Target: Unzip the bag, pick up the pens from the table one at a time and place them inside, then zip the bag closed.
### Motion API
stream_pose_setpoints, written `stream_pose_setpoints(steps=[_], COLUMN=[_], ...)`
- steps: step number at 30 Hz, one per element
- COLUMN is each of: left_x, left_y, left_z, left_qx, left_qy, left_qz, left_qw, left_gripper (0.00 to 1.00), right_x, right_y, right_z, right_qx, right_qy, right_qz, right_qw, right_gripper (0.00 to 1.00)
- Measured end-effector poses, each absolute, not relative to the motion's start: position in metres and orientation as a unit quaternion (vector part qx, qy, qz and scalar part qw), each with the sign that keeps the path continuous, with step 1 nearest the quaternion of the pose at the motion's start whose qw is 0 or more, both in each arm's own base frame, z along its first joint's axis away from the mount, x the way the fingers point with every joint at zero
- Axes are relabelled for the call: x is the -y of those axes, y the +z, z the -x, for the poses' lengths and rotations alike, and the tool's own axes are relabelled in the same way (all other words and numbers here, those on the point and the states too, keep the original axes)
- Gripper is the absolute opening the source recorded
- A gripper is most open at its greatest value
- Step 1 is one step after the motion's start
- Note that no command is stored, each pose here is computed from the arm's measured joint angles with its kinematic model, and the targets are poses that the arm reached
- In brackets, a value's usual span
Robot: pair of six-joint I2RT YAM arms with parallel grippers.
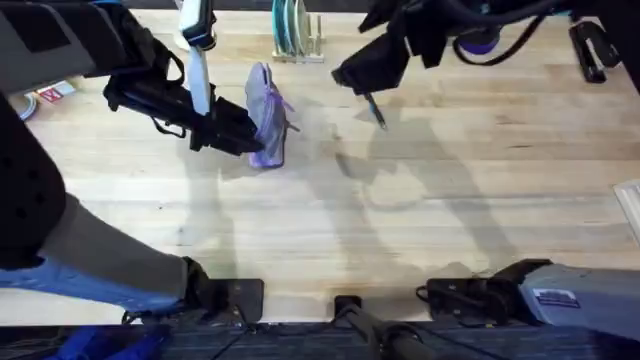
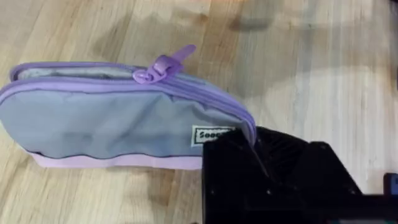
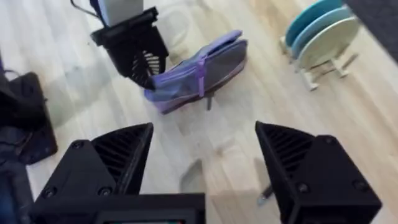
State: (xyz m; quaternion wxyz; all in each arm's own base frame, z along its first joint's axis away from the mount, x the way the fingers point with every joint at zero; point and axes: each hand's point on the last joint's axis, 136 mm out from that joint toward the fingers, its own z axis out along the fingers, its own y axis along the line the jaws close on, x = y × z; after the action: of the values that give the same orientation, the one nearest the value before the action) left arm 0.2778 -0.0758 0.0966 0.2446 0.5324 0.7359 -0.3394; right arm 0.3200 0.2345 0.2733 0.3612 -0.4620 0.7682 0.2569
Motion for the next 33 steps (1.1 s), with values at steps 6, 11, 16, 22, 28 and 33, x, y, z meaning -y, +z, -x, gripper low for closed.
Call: stream_pose_setpoints(steps=[6, 11, 16, 22, 28, 33], left_x=[0.076, 0.076, 0.076, 0.076, 0.076, 0.076], left_y=[0.097, 0.097, 0.097, 0.097, 0.097, 0.097], left_z=[-0.278, -0.278, -0.278, -0.278, -0.278, -0.278], left_qx=[-0.736, -0.736, -0.736, -0.736, -0.736, -0.736], left_qy=[-0.340, -0.339, -0.339, -0.339, -0.339, -0.339], left_qz=[-0.532, -0.532, -0.533, -0.532, -0.532, -0.532], left_qw=[0.245, 0.245, 0.245, 0.245, 0.245, 0.245], left_gripper=[0.043, 0.043, 0.042, 0.043, 0.043, 0.043], right_x=[-0.245, -0.250, -0.251, -0.252, -0.269, -0.284], right_y=[0.242, 0.233, 0.234, 0.226, 0.209, 0.192], right_z=[-0.328, -0.340, -0.340, -0.343, -0.340, -0.340], right_qx=[-0.776, -0.773, -0.771, -0.774, -0.771, -0.767], right_qy=[0.279, 0.280, 0.281, 0.282, 0.290, 0.296], right_qz=[0.465, 0.468, 0.469, 0.469, 0.481, 0.493], right_qw=[0.322, 0.325, 0.326, 0.319, 0.300, 0.285], right_gripper=[0.996, 0.996, 0.996, 0.997, 0.996, 0.996])
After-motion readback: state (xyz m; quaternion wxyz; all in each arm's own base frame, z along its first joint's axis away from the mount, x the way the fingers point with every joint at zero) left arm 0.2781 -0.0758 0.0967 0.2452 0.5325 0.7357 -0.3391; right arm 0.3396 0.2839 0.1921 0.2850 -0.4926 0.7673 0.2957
